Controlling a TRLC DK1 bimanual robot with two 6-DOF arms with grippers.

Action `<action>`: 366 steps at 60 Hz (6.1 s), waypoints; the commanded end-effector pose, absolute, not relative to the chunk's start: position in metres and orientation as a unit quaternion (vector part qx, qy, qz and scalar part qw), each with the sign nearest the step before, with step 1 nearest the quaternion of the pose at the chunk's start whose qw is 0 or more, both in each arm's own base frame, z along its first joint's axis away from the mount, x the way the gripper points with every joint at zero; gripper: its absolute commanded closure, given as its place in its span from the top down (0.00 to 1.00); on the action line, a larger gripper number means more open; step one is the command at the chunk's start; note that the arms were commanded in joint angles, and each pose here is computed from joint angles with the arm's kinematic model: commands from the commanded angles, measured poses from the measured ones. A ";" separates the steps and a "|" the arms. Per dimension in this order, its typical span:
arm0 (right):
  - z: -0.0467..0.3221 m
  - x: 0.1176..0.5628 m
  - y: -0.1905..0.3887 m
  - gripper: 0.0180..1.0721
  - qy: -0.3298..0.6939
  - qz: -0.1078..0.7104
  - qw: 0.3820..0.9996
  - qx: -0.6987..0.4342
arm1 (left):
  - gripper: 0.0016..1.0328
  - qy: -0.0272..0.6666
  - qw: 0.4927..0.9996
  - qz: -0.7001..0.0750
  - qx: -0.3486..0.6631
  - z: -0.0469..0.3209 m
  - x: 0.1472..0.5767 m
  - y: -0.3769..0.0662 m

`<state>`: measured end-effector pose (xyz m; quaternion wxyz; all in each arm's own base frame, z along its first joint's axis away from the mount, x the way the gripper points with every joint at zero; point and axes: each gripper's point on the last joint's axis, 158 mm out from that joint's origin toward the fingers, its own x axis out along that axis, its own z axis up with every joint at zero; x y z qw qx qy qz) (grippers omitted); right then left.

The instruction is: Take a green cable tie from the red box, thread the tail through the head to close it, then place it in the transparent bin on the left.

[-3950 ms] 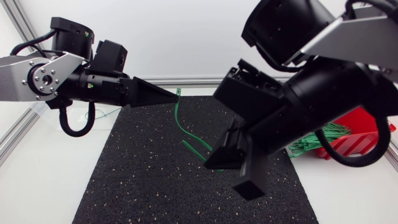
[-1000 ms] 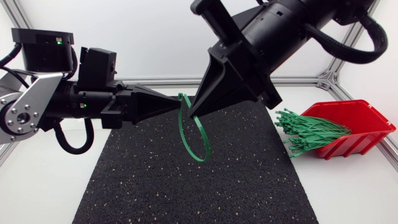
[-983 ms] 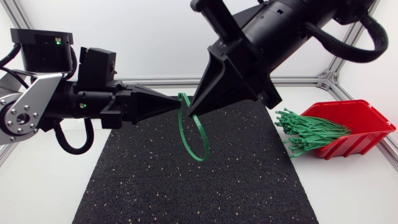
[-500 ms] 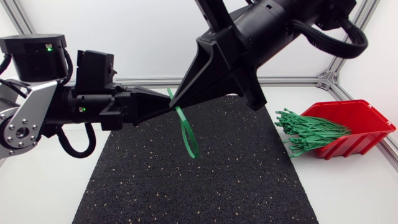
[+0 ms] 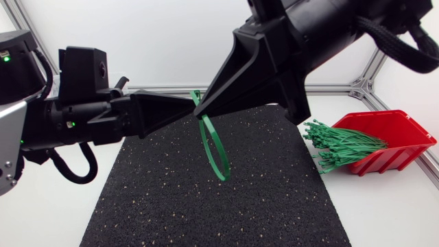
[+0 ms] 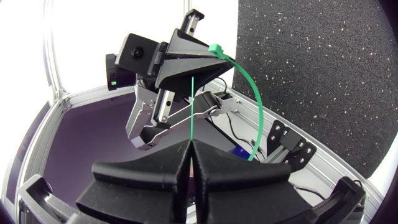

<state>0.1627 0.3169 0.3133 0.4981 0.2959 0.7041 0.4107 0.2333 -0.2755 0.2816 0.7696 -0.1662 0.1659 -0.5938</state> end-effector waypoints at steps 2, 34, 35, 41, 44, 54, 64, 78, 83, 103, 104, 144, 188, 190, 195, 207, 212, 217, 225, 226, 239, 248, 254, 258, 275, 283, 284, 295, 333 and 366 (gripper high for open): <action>0.318 0.146 0.313 0.06 0.708 0.403 0.486 0.314 | 0.03 0.174 0.762 -0.598 -0.179 0.281 0.220 -0.279; 0.316 0.124 0.307 0.06 0.718 0.395 0.478 0.316 | 0.03 0.148 0.769 -0.597 -0.175 0.291 0.200 -0.281; 0.316 0.124 0.307 0.06 0.717 0.396 0.478 0.317 | 0.03 0.147 0.770 -0.596 -0.175 0.292 0.200 -0.281; 0.319 0.123 0.309 0.06 0.716 0.400 0.477 0.315 | 0.03 0.138 0.771 -0.596 -0.175 0.296 0.197 -0.278; 0.321 0.123 0.310 0.06 0.715 0.401 0.478 0.315 | 0.03 0.134 0.772 -0.596 -0.175 0.298 0.196 -0.277; 0.325 0.123 0.315 0.06 0.715 0.409 0.474 0.311 | 0.03 0.128 0.775 -0.593 -0.174 0.301 0.197 -0.276; 0.330 0.121 0.318 0.06 0.713 0.418 0.471 0.309 | 0.03 0.133 0.777 -0.589 -0.175 0.295 0.199 -0.276; 0.332 0.123 0.323 0.06 0.719 0.413 0.464 0.312 | 0.03 0.131 0.778 -0.587 -0.182 0.298 0.201 -0.275; 0.333 0.123 0.325 0.06 0.720 0.413 0.463 0.311 | 0.03 0.123 0.784 -0.579 -0.190 0.302 0.206 -0.271; 0.344 0.128 0.338 0.06 0.724 0.414 0.455 0.312 | 0.03 0.120 0.797 -0.548 -0.223 0.307 0.225 -0.258; 0.344 0.128 0.339 0.06 0.725 0.413 0.455 0.312 | 0.03 0.120 0.797 -0.548 -0.223 0.306 0.225 -0.258; 0.349 0.155 0.337 0.06 0.711 0.414 0.459 0.336 | 0.03 0.104 0.799 -0.547 -0.226 0.315 0.225 -0.254; 0.335 0.178 0.340 0.06 0.702 0.408 0.466 0.353 | 0.03 0.096 0.804 -0.542 -0.224 0.317 0.226 -0.250; 0.334 0.178 0.340 0.06 0.701 0.408 0.466 0.352 | 0.03 0.095 0.804 -0.542 -0.224 0.318 0.226 -0.249; 0.335 0.177 0.339 0.06 0.699 0.412 0.467 0.353 | 0.03 0.094 0.806 -0.540 -0.224 0.318 0.227 -0.248; 0.335 0.176 0.339 0.06 0.698 0.413 0.467 0.352 | 0.03 0.092 0.807 -0.538 -0.225 0.319 0.228 -0.247; 0.335 0.175 0.339 0.06 0.697 0.414 0.467 0.352 | 0.03 0.090 0.808 -0.536 -0.225 0.320 0.229 -0.246; 0.336 0.175 0.339 0.06 0.696 0.415 0.468 0.352 | 0.03 0.091 0.809 -0.536 -0.225 0.320 0.229 -0.246; 0.336 0.173 0.338 0.06 0.696 0.416 0.468 0.351 | 0.03 0.089 0.809 -0.535 -0.225 0.321 0.230 -0.245; 0.337 0.173 0.338 0.06 0.694 0.419 0.469 0.351 | 0.03 0.089 0.809 -0.535 -0.225 0.321 0.230 -0.245; 0.337 0.173 0.339 0.06 0.693 0.419 0.469 0.351 | 0.03 0.092 0.809 -0.535 -0.225 0.320 0.231 -0.246; 0.337 0.172 0.339 0.06 0.692 0.421 0.469 0.350 | 0.03 0.093 0.809 -0.535 -0.225 0.319 0.231 -0.247; 0.337 0.172 0.340 0.06 0.692 0.422 0.470 0.350 | 0.03 0.094 0.808 -0.537 -0.225 0.319 0.232 -0.249; 0.337 0.171 0.340 0.06 0.692 0.423 0.469 0.349 | 0.03 0.095 0.807 -0.538 -0.225 0.320 0.232 -0.250; 0.336 0.172 0.341 0.06 0.690 0.425 0.471 0.349 | 0.03 0.098 0.805 -0.541 -0.224 0.319 0.232 -0.253; 0.335 0.173 0.341 0.06 0.690 0.424 0.471 0.349 | 0.03 0.098 0.804 -0.542 -0.224 0.319 0.232 -0.254; 0.335 0.173 0.341 0.06 0.690 0.424 0.472 0.349 | 0.03 0.098 0.804 -0.542 -0.224 0.319 0.232 -0.254; 0.333 0.173 0.343 0.06 0.691 0.424 0.471 0.348 | 0.04 0.098 0.803 -0.545 -0.221 0.319 0.231 -0.257; 0.325 0.200 0.337 0.06 0.681 0.411 0.478 0.373 | 0.03 0.068 0.798 -0.563 -0.202 0.332 0.213 -0.258; 0.310 0.203 0.342 0.18 0.689 0.397 0.483 0.368 | 0.03 0.052 0.791 -0.583 -0.175 0.337 0.198 -0.263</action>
